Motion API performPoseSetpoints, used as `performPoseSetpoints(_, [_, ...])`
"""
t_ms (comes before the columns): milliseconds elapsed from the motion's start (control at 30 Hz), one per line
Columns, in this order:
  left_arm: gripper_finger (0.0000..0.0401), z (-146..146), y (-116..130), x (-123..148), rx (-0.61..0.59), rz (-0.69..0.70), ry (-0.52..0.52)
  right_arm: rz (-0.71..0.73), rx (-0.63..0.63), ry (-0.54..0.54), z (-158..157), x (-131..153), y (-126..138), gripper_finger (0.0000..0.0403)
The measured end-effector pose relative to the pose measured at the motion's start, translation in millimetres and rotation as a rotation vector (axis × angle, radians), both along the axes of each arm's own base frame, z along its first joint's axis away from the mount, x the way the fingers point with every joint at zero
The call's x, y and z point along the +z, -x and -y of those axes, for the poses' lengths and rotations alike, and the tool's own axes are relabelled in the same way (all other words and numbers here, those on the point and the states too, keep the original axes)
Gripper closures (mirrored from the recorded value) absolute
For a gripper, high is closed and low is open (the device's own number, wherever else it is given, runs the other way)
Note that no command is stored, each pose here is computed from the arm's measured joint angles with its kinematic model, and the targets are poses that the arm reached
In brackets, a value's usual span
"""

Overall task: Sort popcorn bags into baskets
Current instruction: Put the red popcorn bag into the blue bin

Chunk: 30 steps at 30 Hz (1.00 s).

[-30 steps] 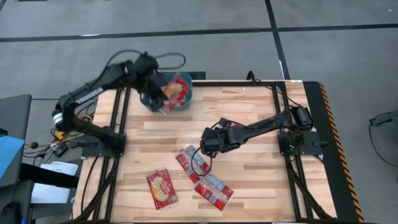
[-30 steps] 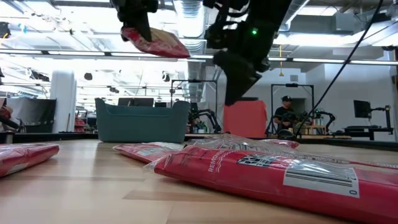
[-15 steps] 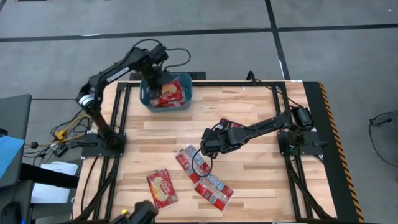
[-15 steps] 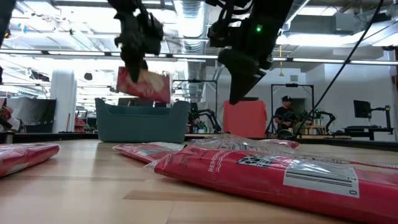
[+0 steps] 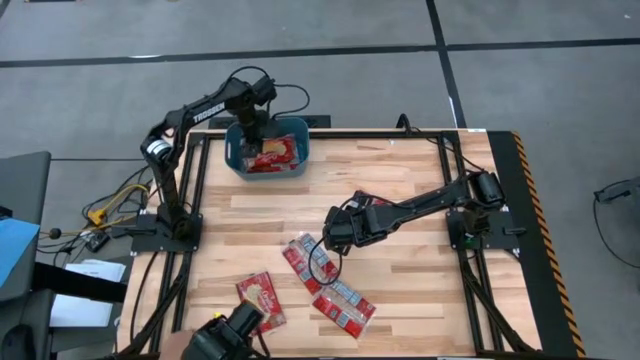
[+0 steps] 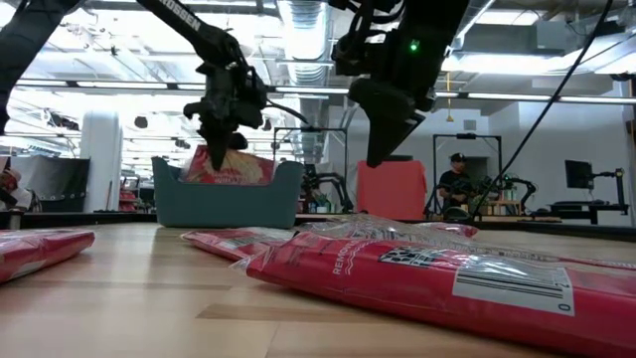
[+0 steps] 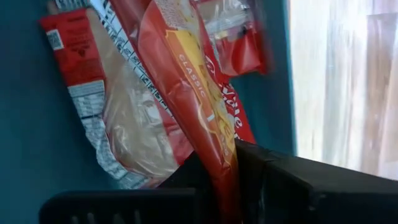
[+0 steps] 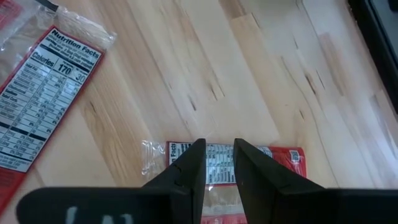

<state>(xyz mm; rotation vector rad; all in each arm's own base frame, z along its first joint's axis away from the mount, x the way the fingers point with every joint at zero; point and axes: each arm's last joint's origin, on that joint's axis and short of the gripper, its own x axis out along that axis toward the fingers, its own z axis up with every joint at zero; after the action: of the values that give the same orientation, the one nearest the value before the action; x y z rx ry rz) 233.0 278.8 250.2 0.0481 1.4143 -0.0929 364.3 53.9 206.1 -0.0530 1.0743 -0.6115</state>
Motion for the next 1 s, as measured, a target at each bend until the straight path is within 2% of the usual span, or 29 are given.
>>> performPoseSetpoints(233, [0.0377, -8, -2, -1, -0.041, 0.026, -0.070, 0.001, 0.000, 0.000, 0, 0, 0, 0.0296])
performPoseSetpoints(367, [0.0360, -10, -1, -1, -0.046, 0.003, -0.109, 0.003, -0.005, -0.002, 0, 0, 0, 0.0296])
performPoseSetpoints(567, [0.0310, -17, -2, 0, -0.002, -0.027, -0.206, 0.004, -0.005, -0.002, 0, 0, 0, 0.0296])
performPoseSetpoints(800, [0.0234, -19, -3, 1, 0.054, -0.016, -0.225, 0.006, -0.008, -0.003, 0, 0, 0, 0.0296])
performPoseSetpoints(1000, [0.0173, -22, -1, 1, 0.088, -0.107, -0.311, 0.013, -0.020, -0.008, 0, 0, 0, 0.0296])
